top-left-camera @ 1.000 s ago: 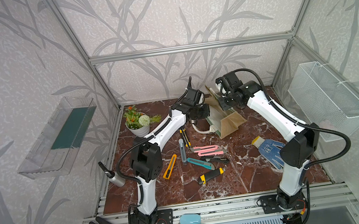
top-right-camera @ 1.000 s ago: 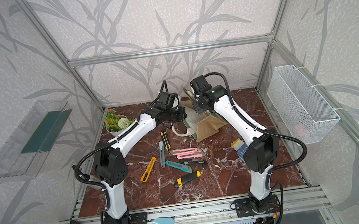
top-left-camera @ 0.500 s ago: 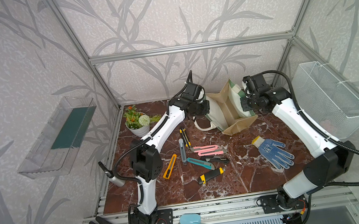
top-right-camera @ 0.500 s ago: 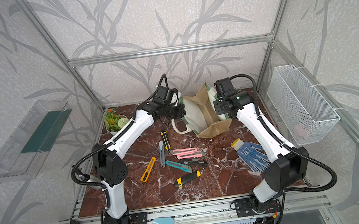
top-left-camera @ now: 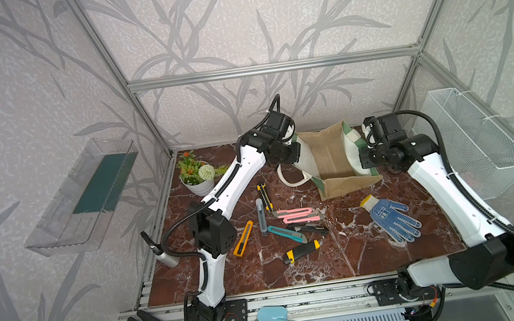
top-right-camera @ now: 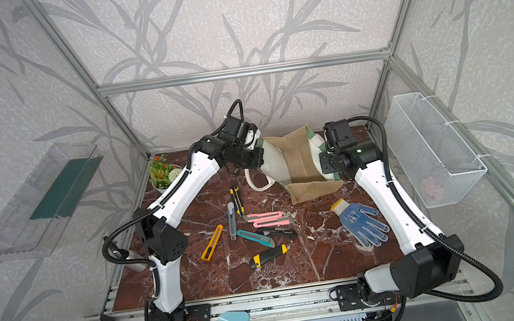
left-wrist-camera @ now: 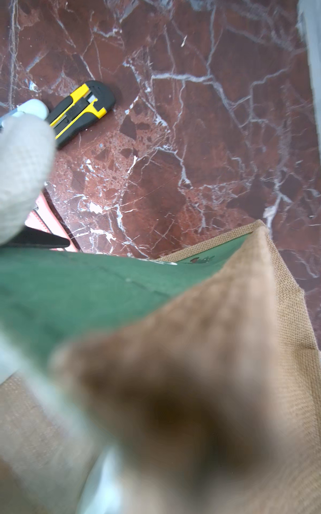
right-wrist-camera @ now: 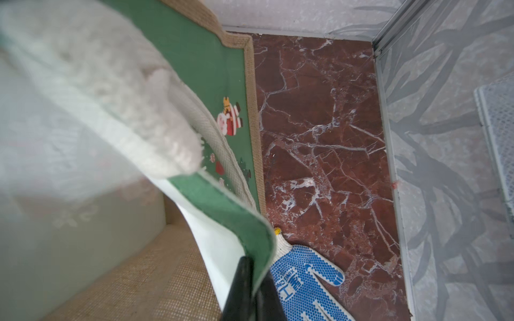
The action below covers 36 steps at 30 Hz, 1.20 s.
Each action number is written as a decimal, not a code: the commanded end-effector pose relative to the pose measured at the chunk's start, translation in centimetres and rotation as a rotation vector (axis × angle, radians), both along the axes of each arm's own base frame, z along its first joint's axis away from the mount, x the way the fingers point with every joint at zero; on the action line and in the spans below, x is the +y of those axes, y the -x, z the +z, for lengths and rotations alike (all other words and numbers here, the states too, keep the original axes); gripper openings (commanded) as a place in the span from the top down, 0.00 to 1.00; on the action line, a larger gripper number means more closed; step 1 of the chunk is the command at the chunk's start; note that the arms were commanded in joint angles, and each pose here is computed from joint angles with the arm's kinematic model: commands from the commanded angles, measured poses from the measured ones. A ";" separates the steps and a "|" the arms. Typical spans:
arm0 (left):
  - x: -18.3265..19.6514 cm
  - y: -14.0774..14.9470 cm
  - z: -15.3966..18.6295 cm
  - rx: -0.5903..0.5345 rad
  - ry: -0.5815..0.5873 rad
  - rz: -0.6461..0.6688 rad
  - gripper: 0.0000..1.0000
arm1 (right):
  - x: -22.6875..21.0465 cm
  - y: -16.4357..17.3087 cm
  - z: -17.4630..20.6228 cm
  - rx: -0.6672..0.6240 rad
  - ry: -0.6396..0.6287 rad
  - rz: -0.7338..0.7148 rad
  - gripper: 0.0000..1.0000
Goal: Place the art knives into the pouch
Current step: Open the pouch at the center of the board.
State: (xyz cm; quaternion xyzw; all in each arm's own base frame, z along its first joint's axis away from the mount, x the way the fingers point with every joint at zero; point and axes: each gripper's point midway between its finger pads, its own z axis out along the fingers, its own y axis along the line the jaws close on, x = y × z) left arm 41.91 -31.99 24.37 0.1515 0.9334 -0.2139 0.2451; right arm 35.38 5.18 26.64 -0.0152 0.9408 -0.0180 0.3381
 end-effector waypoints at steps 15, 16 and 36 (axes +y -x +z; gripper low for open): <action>4.0 0.7 3.7 -0.190 -0.109 0.077 0.17 | 1.7 1.3 -2.4 0.061 -0.170 0.008 1.00; 4.6 1.0 3.9 -0.199 -0.122 0.092 0.17 | 1.7 1.3 -2.5 0.061 -0.177 0.006 1.00; 17.8 9.3 -4.5 -0.096 -0.472 0.324 0.27 | 2.9 3.1 -2.8 -0.001 -0.299 0.027 1.00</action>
